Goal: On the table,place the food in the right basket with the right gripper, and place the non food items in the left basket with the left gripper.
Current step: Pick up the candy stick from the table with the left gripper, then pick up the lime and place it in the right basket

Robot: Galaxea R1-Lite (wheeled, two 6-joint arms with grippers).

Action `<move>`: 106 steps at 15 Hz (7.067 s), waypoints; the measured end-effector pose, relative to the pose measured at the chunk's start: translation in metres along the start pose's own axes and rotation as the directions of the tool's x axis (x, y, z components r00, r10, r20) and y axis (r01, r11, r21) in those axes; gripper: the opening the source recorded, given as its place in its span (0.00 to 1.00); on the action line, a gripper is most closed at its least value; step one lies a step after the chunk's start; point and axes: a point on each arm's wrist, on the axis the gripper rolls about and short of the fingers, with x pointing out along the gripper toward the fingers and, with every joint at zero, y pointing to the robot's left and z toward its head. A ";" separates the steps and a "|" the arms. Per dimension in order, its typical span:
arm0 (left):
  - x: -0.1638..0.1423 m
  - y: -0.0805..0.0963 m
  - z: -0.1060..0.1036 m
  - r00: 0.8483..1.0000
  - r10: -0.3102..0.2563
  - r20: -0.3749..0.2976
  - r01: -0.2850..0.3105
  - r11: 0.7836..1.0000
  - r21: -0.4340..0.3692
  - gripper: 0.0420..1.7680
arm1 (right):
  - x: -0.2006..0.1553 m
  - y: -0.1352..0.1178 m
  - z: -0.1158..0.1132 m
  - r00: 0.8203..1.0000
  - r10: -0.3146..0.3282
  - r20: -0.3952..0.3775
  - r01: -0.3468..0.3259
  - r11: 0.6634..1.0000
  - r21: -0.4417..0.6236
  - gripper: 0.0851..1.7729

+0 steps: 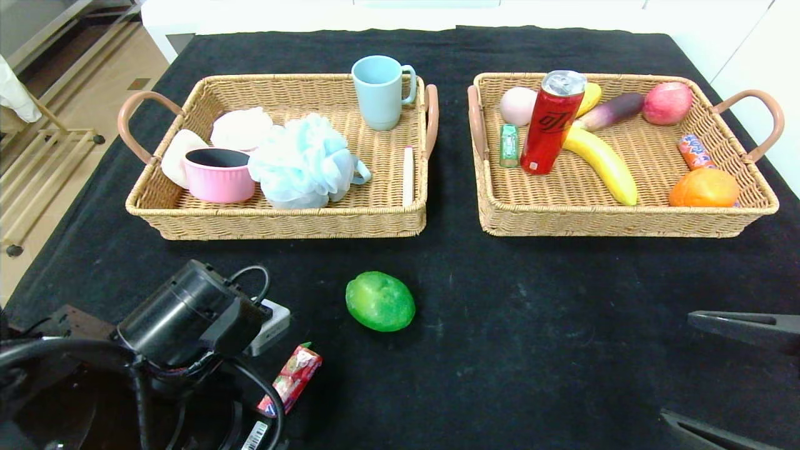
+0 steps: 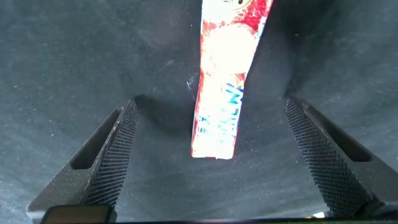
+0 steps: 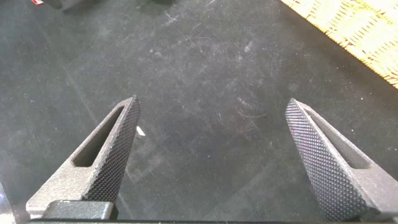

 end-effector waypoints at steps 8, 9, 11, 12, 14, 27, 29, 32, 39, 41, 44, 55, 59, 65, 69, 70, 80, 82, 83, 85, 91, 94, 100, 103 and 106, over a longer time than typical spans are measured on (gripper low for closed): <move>0.008 -0.003 0.004 1.000 0.011 -0.024 -0.011 1.000 0.006 0.58 | 0.002 0.000 -0.002 1.000 0.003 -0.010 -0.003 1.000 0.000 0.96; 0.008 -0.003 0.004 1.000 0.011 -0.026 -0.011 1.000 0.007 0.51 | 0.002 0.000 -0.002 1.000 0.004 -0.012 -0.004 1.000 0.001 0.96; 0.009 -0.004 0.005 1.000 0.013 -0.029 -0.013 1.000 0.008 0.40 | 0.002 0.000 -0.002 1.000 0.004 -0.013 -0.004 1.000 0.001 0.96; 0.009 -0.004 0.005 0.999 0.014 -0.029 -0.014 1.000 0.009 0.18 | 0.003 0.000 -0.002 1.000 0.004 -0.013 -0.004 1.000 0.001 0.96; 0.010 -0.004 0.005 0.999 0.014 -0.031 -0.014 1.000 0.004 0.18 | 0.003 0.000 -0.003 1.000 0.004 -0.014 -0.004 1.000 0.002 0.96; -0.010 -0.003 0.001 0.996 -0.040 0.076 0.041 0.999 -0.006 0.18 | 0.003 0.000 -0.002 1.000 0.009 -0.013 -0.009 1.000 0.002 0.96; -0.023 0.000 -0.004 0.991 -0.064 0.120 0.065 0.998 -0.006 0.18 | 0.002 0.001 -0.003 1.000 0.011 -0.012 -0.011 1.000 0.002 0.96; -0.040 0.004 -0.010 0.974 -0.156 0.165 0.158 0.987 -0.002 0.18 | 0.002 0.001 -0.003 1.000 0.012 -0.012 -0.012 1.000 0.003 0.96; -0.068 -0.010 0.026 0.859 -0.315 0.404 0.325 0.945 0.046 0.18 | -0.002 -0.004 0.012 0.999 -0.024 0.032 0.022 0.999 0.042 0.96; -0.067 -0.023 0.040 0.833 -0.346 0.432 0.351 0.934 0.072 0.18 | -0.003 -0.005 0.016 0.998 -0.030 0.048 0.027 0.998 0.062 0.96; -0.064 -0.048 0.059 0.818 -0.384 0.428 0.370 0.921 0.120 0.18 | -0.007 -0.009 0.022 0.996 -0.064 0.065 0.060 0.996 0.067 0.96; -0.029 -0.145 0.097 0.809 -0.465 0.359 0.380 0.880 0.284 0.18 | -0.042 -0.015 0.046 0.959 -0.218 0.184 0.207 0.975 0.077 0.96; -0.017 -0.165 0.105 0.813 -0.466 0.349 0.368 0.876 0.312 0.18 | -0.051 -0.013 0.049 0.957 -0.230 0.177 0.219 0.972 0.081 0.96; 0.001 -0.190 0.127 0.808 -0.461 0.367 0.337 0.872 0.355 0.18 | -0.060 -0.012 0.054 0.942 -0.268 0.203 0.257 0.963 0.076 0.96; 0.010 -0.202 0.137 0.806 -0.460 0.371 0.336 0.873 0.354 0.18 | -0.062 -0.012 0.055 0.940 -0.270 0.209 0.260 0.963 0.075 0.96; 0.012 -0.203 0.137 0.808 -0.459 0.368 0.335 0.873 0.354 0.18 | -0.061 -0.012 0.055 0.940 -0.270 0.208 0.260 0.963 0.076 0.96; 0.015 -0.203 0.136 0.820 -0.438 0.369 0.320 0.884 0.340 0.71 | -0.060 -0.012 0.054 0.942 -0.267 0.204 0.254 0.963 0.087 0.96; 0.008 -0.198 0.134 0.816 -0.437 0.378 0.319 0.886 0.336 0.77 | -0.061 -0.012 0.055 0.940 -0.269 0.209 0.256 0.963 0.086 0.96; 0.003 -0.195 0.134 0.815 -0.427 0.393 0.309 0.893 0.328 0.79 | -0.061 -0.012 0.055 0.940 -0.268 0.209 0.256 0.963 0.086 0.96; -0.009 -0.186 0.133 0.816 -0.397 0.420 0.281 0.908 0.312 0.83 | -0.062 -0.011 0.055 0.941 -0.268 0.209 0.255 0.963 0.086 0.96; -0.050 -0.151 0.129 0.830 -0.247 0.499 0.172 0.966 0.192 0.90 | -0.056 -0.014 0.052 0.947 -0.263 0.186 0.250 0.964 0.093 0.96; -0.065 -0.123 0.134 0.823 -0.157 0.546 0.126 0.988 0.095 0.92 | -0.051 -0.017 0.051 0.951 -0.261 0.168 0.247 0.964 0.099 0.96; -0.062 -0.074 0.124 0.899 -0.011 0.438 0.077 0.988 -0.132 0.95 | -0.043 -0.021 0.047 0.958 -0.252 0.135 0.239 0.965 0.107 0.96; -0.057 -0.064 0.121 0.909 0.013 0.416 0.057 0.986 -0.155 0.96 | -0.041 -0.022 0.045 0.960 -0.250 0.125 0.237 0.965 0.108 0.96; -0.050 -0.060 0.114 0.923 0.020 0.384 0.040 0.988 -0.148 0.96 | -0.039 -0.022 0.044 0.962 -0.248 0.117 0.235 0.966 0.110 0.96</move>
